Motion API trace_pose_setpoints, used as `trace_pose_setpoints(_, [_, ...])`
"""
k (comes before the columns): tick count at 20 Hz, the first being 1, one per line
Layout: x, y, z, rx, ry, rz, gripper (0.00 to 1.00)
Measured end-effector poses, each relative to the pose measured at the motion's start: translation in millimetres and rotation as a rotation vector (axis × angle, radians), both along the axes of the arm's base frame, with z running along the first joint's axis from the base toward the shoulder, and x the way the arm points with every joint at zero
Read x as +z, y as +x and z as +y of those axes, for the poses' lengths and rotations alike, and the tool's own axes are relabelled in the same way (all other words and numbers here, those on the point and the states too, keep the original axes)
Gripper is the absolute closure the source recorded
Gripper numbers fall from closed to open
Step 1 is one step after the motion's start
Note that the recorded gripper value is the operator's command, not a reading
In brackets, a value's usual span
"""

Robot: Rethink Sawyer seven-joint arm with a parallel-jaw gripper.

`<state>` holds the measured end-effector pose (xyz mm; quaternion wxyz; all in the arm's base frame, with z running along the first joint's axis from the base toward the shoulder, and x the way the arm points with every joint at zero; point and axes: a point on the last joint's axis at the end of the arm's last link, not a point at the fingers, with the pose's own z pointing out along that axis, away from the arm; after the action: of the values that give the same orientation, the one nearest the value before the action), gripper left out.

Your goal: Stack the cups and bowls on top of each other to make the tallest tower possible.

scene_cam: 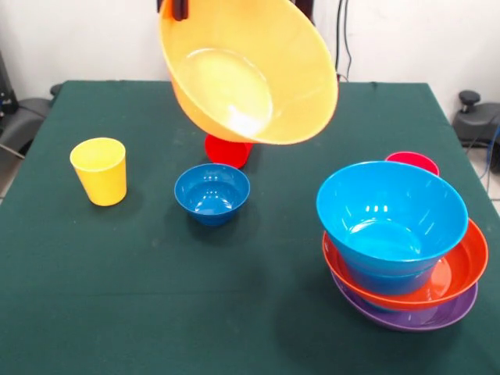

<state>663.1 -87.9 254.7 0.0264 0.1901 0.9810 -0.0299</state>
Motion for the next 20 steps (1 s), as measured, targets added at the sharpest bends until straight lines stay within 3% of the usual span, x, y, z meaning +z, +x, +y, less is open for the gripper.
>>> trace_pose_setpoints(8, [-2.4,4.3,26.9,0.034,-0.008,-0.018,1.0])
trace_pose_setpoints(20, [-0.9,6.3,51.7,0.027,-0.003,-0.023,1.0])
